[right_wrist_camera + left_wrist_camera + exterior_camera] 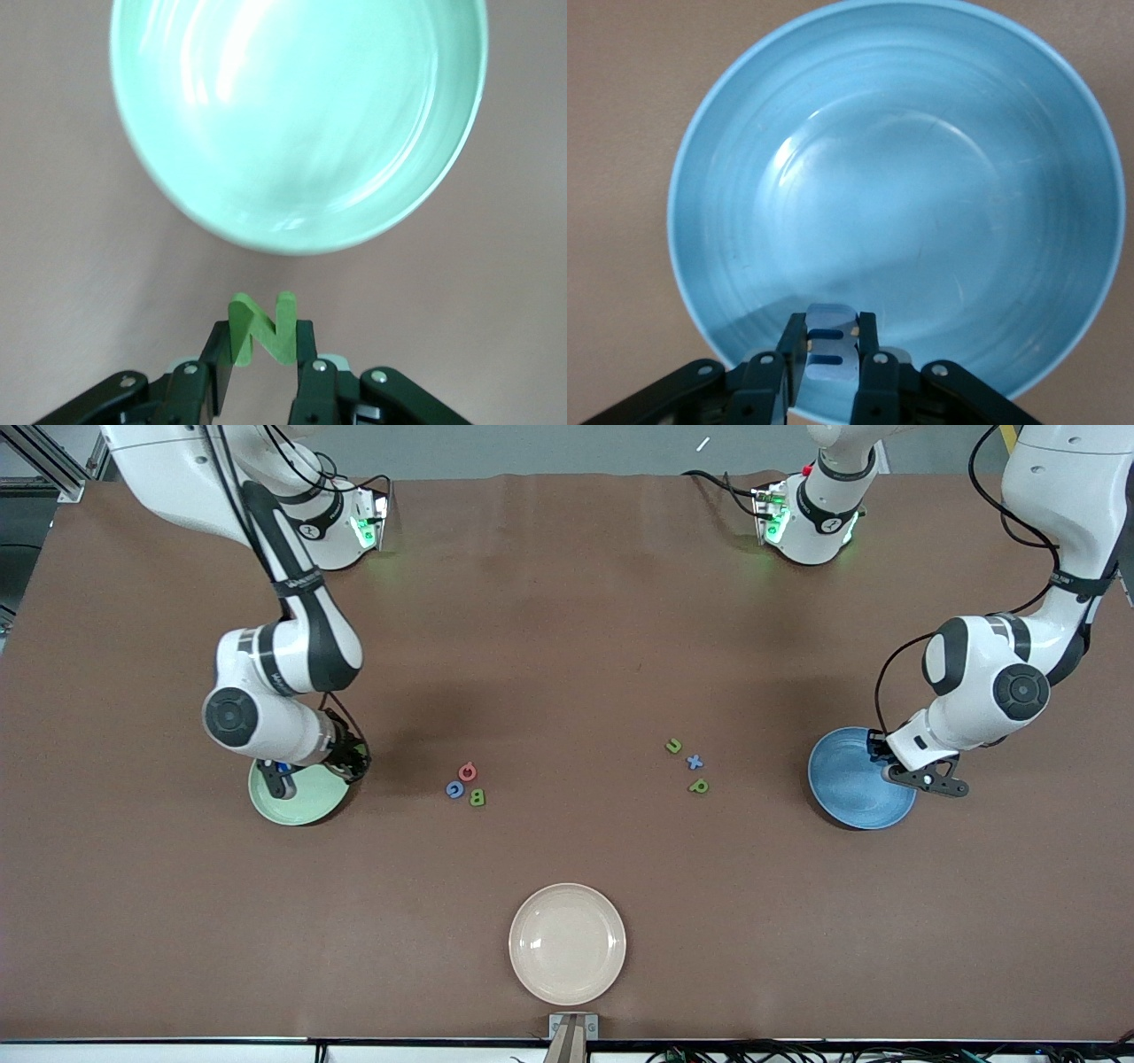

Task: Sort upper and lower case letters into plates
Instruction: 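Release the m into the blue plate and the N into the green plate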

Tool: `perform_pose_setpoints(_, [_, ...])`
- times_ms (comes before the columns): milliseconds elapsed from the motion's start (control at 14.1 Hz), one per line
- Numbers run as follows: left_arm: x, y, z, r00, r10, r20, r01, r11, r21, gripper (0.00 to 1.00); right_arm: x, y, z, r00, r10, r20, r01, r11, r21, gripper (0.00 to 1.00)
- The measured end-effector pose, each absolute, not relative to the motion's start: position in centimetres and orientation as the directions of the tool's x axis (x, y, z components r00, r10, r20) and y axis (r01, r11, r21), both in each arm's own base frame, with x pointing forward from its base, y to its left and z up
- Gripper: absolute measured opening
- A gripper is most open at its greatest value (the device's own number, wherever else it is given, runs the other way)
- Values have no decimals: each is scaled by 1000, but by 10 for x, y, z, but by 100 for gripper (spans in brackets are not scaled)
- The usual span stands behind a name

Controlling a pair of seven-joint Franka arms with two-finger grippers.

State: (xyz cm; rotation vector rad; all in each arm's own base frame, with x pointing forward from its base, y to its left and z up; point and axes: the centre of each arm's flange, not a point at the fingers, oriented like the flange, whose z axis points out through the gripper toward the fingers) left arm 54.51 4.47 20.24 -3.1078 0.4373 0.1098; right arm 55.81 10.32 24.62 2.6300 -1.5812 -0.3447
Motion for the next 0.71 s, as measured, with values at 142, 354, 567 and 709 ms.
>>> perform_pose_setpoints(142, [549, 45, 197, 959, -274, -69, -274, -962, 13, 27, 552, 57, 231, 478, -859, -182, -849, -505, 155, 33])
perform_pose_setpoints(354, [553, 46, 193, 960, -273, -69, -272, -962, 17, 27, 534, 13, 205, 507, -843, -180, -837, -531, 130, 33])
perform_pose_setpoints(567, [555, 46, 188, 960, -271, -73, -271, -962, 22, 27, 528, 19, 199, 522, -833, -183, -827, -546, 130, 33])
perform_pose_setpoints(709, [556, 47, 186, 960, -271, -74, -270, -963, 24, 27, 528, 23, 198, 526, -830, -184, -824, -551, 129, 33])
